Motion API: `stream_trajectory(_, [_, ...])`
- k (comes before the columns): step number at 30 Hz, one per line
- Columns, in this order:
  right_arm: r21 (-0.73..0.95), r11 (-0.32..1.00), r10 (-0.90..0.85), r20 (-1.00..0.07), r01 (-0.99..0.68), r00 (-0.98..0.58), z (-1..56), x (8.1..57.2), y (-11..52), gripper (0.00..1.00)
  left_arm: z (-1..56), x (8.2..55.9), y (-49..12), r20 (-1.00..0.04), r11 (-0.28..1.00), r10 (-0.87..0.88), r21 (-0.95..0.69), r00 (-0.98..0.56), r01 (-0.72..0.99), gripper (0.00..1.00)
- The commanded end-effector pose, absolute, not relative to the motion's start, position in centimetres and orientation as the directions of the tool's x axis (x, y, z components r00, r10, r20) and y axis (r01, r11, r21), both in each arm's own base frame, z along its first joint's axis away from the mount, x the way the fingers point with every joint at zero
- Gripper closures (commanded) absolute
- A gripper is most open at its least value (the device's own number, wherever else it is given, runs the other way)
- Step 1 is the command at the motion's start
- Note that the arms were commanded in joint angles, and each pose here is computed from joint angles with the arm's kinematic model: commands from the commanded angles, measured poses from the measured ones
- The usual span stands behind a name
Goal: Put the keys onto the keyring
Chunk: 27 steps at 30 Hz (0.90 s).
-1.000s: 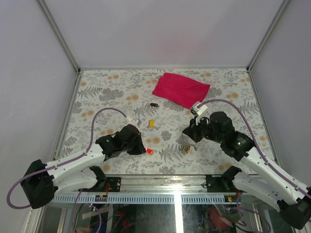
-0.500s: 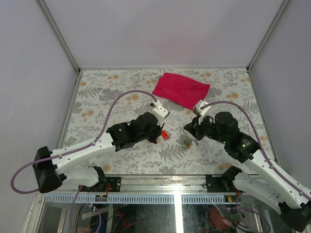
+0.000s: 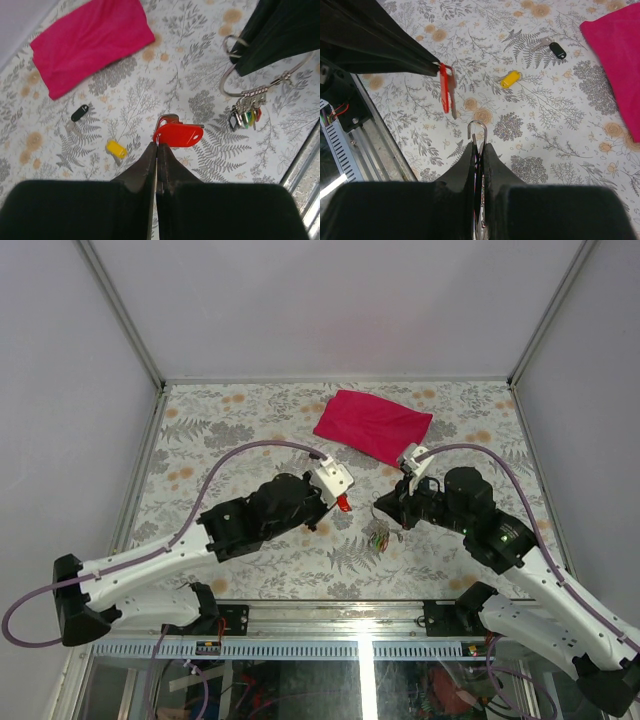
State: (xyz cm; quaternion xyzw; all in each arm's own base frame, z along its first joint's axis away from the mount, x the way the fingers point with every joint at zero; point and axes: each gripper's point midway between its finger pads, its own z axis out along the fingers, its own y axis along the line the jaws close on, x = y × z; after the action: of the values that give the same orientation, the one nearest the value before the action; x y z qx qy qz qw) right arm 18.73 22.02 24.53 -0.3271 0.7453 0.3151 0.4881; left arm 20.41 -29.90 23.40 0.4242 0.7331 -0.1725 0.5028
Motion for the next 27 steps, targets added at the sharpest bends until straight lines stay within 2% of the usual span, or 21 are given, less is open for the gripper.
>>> stream_trajectory(1, [0.156,0.555,-0.099,-0.963,-0.817,-0.251,28.5,18.7,22.9,1.00,26.0,20.0,-30.4,-0.926,0.543,0.378,0.197,-0.028,0.816,1.00])
stream_trajectory(3, [0.154,0.571,-0.109,-0.959,-0.807,-0.260,28.2,18.8,22.6,1.00,24.5,19.6,-29.9,-0.912,0.553,0.402,0.165,-0.088,0.817,1.00])
stream_trajectory(7, [0.139,0.636,-0.122,-0.953,-0.759,-0.277,27.5,19.3,21.2,1.00,19.9,17.8,-29.6,-0.867,0.616,0.369,-0.041,-0.334,0.786,1.00])
stream_trajectory(13, [0.126,0.692,-0.128,-0.948,-0.711,-0.292,26.8,19.5,19.8,1.00,11.1,13.8,-29.2,-0.684,0.693,0.289,-0.333,-0.670,0.639,1.00])
stream_trajectory(16, [0.126,0.695,-0.128,-0.947,-0.708,-0.294,26.6,19.5,19.7,1.00,8.1,13.1,-28.4,-0.632,0.731,0.243,-0.379,-0.736,0.567,1.00])
stream_trajectory(19, [0.128,0.692,-0.134,-0.944,-0.710,-0.301,26.3,19.6,19.9,1.00,6.8,13.1,-27.8,-0.627,0.752,0.218,-0.381,-0.748,0.538,1.00])
stream_trajectory(27, [0.131,0.690,-0.138,-0.942,-0.712,-0.307,25.9,19.6,20.0,1.00,3.9,13.0,-26.6,-0.594,0.781,0.277,-0.318,-0.755,0.537,0.99])
